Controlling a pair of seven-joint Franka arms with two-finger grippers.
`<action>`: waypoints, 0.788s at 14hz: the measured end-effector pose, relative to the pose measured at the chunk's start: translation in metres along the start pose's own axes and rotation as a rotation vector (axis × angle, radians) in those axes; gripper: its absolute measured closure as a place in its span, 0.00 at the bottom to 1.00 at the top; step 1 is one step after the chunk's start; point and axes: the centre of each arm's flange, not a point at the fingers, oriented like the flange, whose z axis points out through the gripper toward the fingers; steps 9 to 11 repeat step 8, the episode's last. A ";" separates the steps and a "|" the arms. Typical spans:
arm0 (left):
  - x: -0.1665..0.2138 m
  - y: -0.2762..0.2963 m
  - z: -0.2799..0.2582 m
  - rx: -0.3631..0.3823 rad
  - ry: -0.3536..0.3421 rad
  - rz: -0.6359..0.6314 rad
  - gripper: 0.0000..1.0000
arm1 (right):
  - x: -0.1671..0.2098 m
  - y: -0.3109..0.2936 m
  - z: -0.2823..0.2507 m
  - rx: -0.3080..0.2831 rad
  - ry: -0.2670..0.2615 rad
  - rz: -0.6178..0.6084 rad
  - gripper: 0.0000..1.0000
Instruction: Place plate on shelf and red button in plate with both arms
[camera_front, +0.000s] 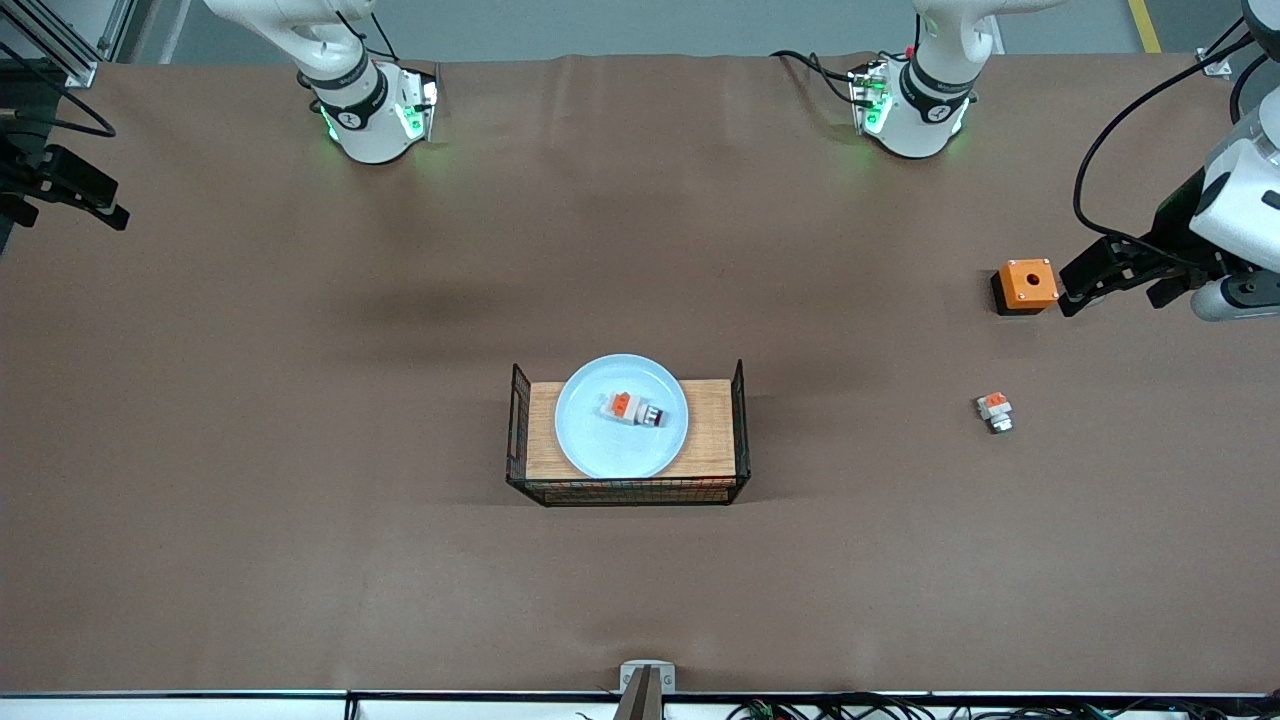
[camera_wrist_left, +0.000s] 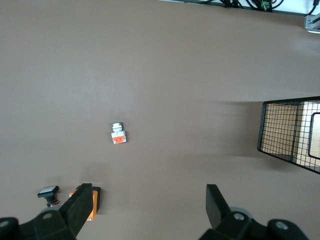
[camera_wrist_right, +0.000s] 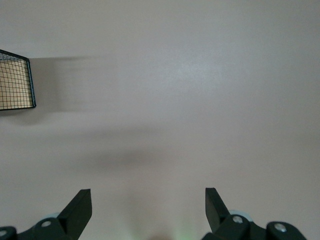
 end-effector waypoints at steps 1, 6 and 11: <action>0.000 -0.002 0.000 0.001 0.001 0.007 0.00 | 0.000 0.000 0.000 0.000 0.000 0.000 0.00; 0.003 -0.013 -0.002 0.003 0.005 0.072 0.00 | 0.000 0.000 0.000 0.000 -0.001 0.000 0.00; 0.003 -0.013 -0.002 0.003 0.005 0.073 0.00 | 0.000 0.000 0.000 0.000 -0.001 0.000 0.00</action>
